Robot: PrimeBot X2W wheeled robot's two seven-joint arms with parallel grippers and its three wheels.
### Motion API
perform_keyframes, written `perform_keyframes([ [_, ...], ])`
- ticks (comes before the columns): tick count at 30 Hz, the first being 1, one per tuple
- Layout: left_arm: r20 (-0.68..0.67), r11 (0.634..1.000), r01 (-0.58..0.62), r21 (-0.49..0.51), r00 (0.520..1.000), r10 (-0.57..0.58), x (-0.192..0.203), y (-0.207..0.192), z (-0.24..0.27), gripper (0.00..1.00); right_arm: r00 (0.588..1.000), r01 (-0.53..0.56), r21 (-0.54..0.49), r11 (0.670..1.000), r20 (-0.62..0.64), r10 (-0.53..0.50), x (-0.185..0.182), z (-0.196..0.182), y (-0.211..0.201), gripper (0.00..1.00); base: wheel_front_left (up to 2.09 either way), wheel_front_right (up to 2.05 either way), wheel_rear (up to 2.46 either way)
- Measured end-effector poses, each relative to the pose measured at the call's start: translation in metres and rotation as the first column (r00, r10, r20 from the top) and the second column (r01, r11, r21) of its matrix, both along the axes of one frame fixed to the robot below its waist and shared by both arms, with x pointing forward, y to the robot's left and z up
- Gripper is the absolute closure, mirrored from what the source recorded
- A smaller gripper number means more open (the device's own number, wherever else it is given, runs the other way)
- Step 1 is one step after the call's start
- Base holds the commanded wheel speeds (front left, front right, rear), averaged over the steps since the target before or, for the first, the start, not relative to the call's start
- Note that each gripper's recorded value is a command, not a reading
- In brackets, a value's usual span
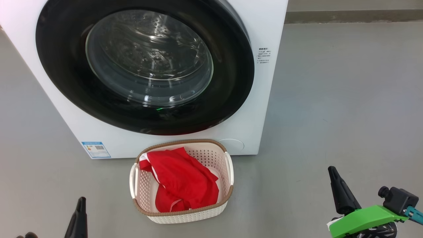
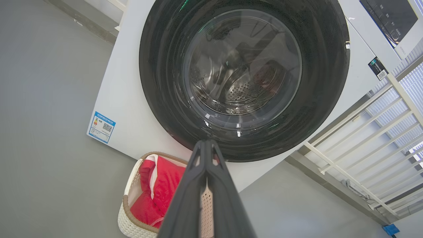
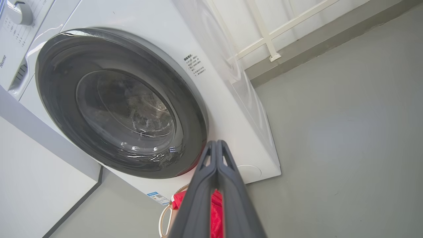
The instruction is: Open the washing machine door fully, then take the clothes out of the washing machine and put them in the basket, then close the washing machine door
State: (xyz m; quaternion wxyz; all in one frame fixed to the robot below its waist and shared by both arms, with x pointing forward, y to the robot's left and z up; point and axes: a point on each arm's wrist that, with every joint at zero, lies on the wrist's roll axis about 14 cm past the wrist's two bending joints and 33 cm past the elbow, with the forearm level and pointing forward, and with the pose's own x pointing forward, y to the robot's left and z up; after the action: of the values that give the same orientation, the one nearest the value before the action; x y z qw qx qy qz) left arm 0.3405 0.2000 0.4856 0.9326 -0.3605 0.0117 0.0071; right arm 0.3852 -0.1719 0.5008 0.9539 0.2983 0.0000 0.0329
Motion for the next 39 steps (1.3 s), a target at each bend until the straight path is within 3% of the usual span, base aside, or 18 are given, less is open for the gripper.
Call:
perform_keyframes([
  [20,-0.031,0.981,-0.021,-0.194,0.999,0.016,0.008,-0.001,-0.004,1.00,0.998,0.043,0.204,0.978,-0.056,-0.032,-0.002,-0.007,-0.012,1.00,0.00,0.00,0.00],
  [39,-0.059,0.934,-0.038,-0.356,0.998,0.018,0.014,0.000,-0.008,1.00,0.994,0.087,0.407,0.909,-0.100,-0.051,-0.004,-0.013,-0.021,1.00,0.00,0.00,0.00],
])
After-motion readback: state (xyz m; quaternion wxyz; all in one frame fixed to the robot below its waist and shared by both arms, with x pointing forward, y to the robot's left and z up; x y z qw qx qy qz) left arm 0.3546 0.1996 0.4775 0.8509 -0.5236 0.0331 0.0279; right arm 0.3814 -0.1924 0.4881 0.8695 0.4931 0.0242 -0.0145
